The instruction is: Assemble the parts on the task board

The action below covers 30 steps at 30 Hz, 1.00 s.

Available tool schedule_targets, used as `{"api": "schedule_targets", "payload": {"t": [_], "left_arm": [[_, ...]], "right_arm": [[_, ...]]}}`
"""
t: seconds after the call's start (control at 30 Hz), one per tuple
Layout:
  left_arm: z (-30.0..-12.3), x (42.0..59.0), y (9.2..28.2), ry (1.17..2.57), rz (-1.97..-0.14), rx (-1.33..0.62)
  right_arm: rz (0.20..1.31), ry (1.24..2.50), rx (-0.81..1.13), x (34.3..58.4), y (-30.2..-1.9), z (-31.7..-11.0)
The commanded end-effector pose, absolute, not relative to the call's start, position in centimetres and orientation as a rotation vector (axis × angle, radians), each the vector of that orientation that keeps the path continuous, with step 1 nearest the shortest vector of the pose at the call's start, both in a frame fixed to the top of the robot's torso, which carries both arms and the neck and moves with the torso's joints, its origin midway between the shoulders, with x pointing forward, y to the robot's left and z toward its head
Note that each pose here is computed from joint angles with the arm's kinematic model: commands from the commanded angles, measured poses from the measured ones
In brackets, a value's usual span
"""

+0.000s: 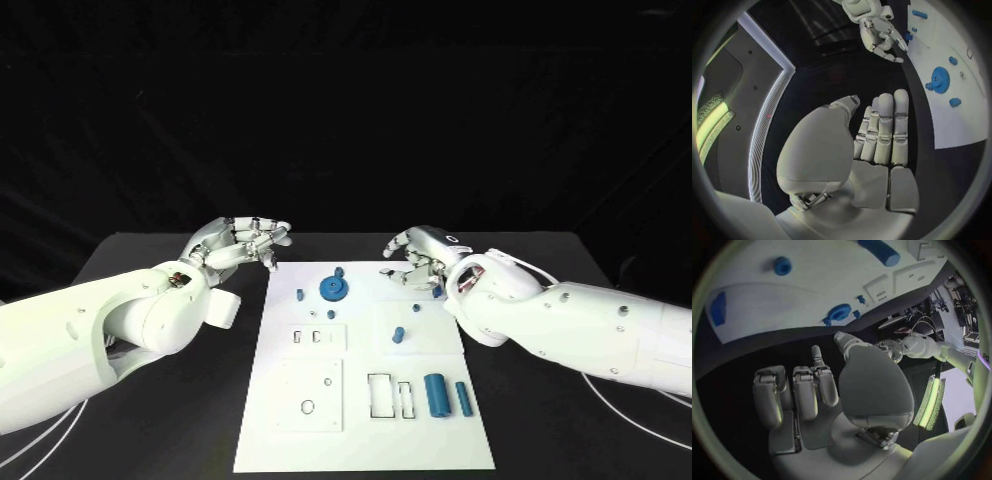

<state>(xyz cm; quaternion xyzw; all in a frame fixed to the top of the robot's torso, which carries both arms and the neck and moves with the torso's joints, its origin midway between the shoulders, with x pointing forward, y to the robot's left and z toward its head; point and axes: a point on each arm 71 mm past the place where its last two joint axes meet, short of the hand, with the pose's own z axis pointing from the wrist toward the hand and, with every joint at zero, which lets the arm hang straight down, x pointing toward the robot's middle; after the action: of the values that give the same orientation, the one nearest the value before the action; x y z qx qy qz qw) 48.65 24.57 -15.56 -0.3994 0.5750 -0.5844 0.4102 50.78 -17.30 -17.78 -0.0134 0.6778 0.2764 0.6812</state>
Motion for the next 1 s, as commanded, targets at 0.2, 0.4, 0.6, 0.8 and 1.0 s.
{"api": "schedule_targets", "payload": {"t": [0.2, 0.4, 0.6, 0.8, 1.0], "left_arm": [[-15.4, 48.6, 24.2, 1.457, -1.500, -0.991], [-15.4, 48.6, 24.1, 1.460, -1.505, -0.989], [-15.4, 48.6, 24.1, 1.461, -1.506, -0.989], [-15.4, 48.6, 24.2, 1.460, -1.503, -0.990], [-15.4, 48.6, 24.2, 1.461, -1.505, -0.989]], "right_arm": [[0.756, 1.654, 0.021, 50.5, -22.8, -17.5], [0.707, 1.680, 0.038, 50.4, -26.1, -18.2], [0.674, 1.701, 0.045, 50.1, -27.7, -19.3], [0.649, 1.709, 0.055, 49.9, -28.2, -20.4], [0.613, 1.714, 0.087, 50.4, -28.2, -21.1]]}}
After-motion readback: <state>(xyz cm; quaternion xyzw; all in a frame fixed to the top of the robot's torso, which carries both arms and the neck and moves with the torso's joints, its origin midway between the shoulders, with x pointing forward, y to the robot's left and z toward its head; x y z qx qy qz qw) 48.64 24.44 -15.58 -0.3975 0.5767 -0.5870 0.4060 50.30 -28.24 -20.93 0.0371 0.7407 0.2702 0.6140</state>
